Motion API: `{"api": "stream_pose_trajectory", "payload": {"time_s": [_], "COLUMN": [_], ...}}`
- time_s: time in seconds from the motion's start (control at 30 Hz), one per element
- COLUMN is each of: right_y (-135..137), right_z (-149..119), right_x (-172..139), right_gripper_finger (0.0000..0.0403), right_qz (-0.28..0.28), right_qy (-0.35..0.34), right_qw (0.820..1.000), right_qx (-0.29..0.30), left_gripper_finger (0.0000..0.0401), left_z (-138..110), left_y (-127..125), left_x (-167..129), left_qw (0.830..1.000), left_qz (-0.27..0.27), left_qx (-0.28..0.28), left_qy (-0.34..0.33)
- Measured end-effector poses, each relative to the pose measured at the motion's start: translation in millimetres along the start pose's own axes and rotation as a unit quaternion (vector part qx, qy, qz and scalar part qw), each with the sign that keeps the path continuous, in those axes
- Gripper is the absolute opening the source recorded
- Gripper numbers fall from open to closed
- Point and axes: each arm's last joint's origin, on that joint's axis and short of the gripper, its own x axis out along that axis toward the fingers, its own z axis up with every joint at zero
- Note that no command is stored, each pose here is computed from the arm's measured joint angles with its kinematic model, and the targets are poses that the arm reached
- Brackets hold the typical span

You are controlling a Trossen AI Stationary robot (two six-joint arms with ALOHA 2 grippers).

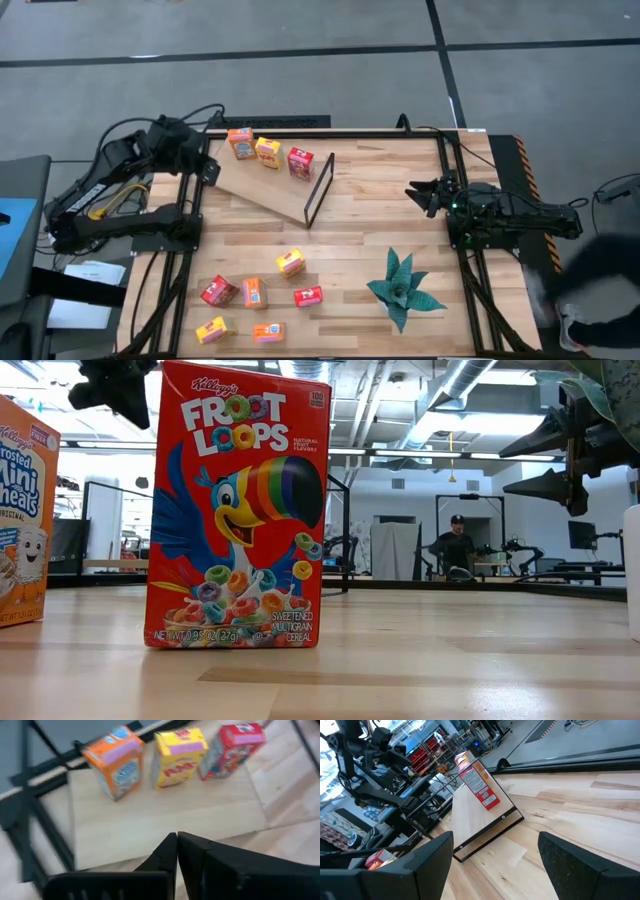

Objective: Stack cereal on shelf
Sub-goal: Put the top orange cereal box on the shelf

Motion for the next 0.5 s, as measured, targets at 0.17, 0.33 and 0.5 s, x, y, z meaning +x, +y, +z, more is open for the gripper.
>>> {"api": "stream_pose_trajectory", "payload": {"time_s": [0.17,0.33,0.5], "right_y": [0.0,0.0,-0.1], "right_z": [0.0,0.0,-0.1], "right_x": [0.0,0.0,0.0], "right_gripper_finger": [0.0317,0.0317,0.0317], "right_qz": [0.000,0.000,-0.001], "right_qy": [0.000,0.000,0.000], "right_qw": [1.000,1.000,1.000], "right_qx": [0.000,0.000,0.000], "left_gripper_finger": [0.0000,0.0000,0.0000], "left_z": [-9.3,-19.8,-33.8], "left_y": [-4.0,-8.6,-2.4], "left_x": [4.3,16.0,21.3], "left_qw": [1.000,0.998,0.995], "left_qz": [-0.017,-0.054,-0.040], "left_qx": [-0.012,-0.023,-0.059], "left_qy": [0.006,-0.031,-0.064]}}
